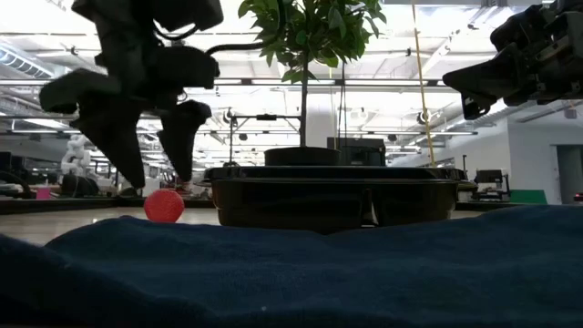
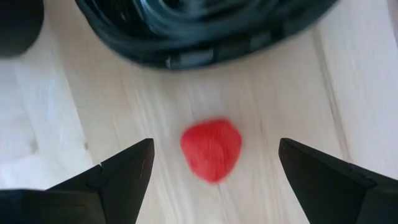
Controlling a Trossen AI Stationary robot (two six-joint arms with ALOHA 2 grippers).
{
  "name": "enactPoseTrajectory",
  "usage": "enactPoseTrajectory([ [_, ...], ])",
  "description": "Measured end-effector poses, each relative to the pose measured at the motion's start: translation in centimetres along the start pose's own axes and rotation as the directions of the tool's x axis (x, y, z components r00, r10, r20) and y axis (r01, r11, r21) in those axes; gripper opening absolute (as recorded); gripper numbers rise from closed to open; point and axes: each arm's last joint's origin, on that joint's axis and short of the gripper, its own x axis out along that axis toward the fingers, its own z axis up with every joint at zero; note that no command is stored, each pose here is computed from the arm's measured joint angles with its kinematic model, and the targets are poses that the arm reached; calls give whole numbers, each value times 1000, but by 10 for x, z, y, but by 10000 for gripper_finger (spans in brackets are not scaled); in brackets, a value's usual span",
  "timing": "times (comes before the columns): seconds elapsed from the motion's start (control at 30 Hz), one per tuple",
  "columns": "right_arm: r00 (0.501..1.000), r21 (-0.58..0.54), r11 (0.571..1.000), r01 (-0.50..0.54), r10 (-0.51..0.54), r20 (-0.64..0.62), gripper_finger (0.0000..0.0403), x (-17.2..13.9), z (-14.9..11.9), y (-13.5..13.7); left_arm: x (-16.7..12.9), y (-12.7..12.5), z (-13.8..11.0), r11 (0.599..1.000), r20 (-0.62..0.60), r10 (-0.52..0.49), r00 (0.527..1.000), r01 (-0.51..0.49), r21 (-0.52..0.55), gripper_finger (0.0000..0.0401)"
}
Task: Pick and placing Produce into tupperware
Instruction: Put the red strawberry into the black container
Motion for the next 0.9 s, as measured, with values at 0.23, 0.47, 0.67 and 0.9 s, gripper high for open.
enactPoseTrajectory([
  [0.23,1000,1,1000,-1,1,2,0,0,0,0,12,-1,-6,1000,42,-8,999,9,-22,349],
  [0.47,1000,1,1000,-1,1,5,0,0,1,0,19,2,-11,999,57,-25,998,28,-37,349],
  [0.67,1000,1,1000,-1,1,6,0,0,1,0,25,1,-17,999,84,-25,996,28,-32,349],
  [0.9,1000,-1,1000,-1,1,6,0,0,1,0,26,1,-16,999,96,-23,995,27,-37,349],
])
